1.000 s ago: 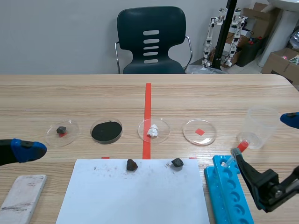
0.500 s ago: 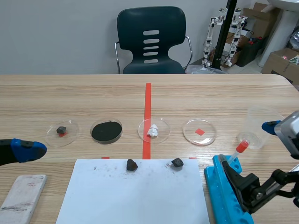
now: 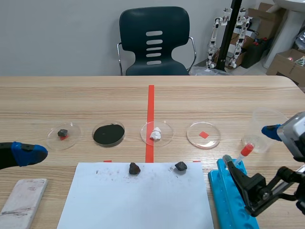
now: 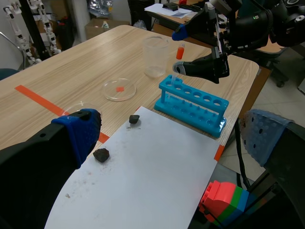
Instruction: Pick up the dropper by the top with the right hand
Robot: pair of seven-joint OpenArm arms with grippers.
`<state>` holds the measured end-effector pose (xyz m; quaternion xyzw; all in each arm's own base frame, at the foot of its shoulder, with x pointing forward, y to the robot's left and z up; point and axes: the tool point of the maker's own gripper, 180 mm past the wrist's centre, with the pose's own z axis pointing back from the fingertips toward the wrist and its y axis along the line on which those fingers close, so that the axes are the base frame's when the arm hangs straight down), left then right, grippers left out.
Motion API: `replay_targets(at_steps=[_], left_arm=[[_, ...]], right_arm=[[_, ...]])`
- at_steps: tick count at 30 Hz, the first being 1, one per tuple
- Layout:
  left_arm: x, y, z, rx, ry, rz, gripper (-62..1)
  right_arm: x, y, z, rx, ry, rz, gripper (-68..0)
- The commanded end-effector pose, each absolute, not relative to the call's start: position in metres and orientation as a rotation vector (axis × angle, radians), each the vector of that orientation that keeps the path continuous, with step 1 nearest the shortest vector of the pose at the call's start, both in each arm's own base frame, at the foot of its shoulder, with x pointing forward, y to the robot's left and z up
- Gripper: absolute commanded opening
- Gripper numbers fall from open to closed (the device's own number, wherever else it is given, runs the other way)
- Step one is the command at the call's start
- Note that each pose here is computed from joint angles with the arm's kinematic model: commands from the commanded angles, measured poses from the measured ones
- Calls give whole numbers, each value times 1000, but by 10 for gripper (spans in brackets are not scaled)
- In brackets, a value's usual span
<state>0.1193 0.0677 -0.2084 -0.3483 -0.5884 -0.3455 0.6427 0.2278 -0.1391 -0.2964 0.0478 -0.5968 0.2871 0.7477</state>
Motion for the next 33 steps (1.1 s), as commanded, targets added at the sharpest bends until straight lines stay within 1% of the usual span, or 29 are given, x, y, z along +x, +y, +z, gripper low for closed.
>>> replay_targets(at_steps=[1,6,13,17,21,33], left_arm=[[119,66,-203,-817,-1360,-769,6],[119,66,-203,-817,-1360,-769,6],[119,66,-203,-817,-1360,-769,6],[119,66,-203,-817,-1360,-769,6],[119,66,-203,-817,-1360,-769,6],[119,66,-203,-817,-1360,-769,6]], right_arm=[[232,-138,-288,105,-1341,620,-167],[232,-139,-289,104,-1338,620,-236],[232,-139,-289,104,-1338,620,-245],[232,-139,-289,104,-1338,620,-293],[232,-139,-289,103,-1334,620,-316],[232,-139,-289,103,-1334,620,-460]])
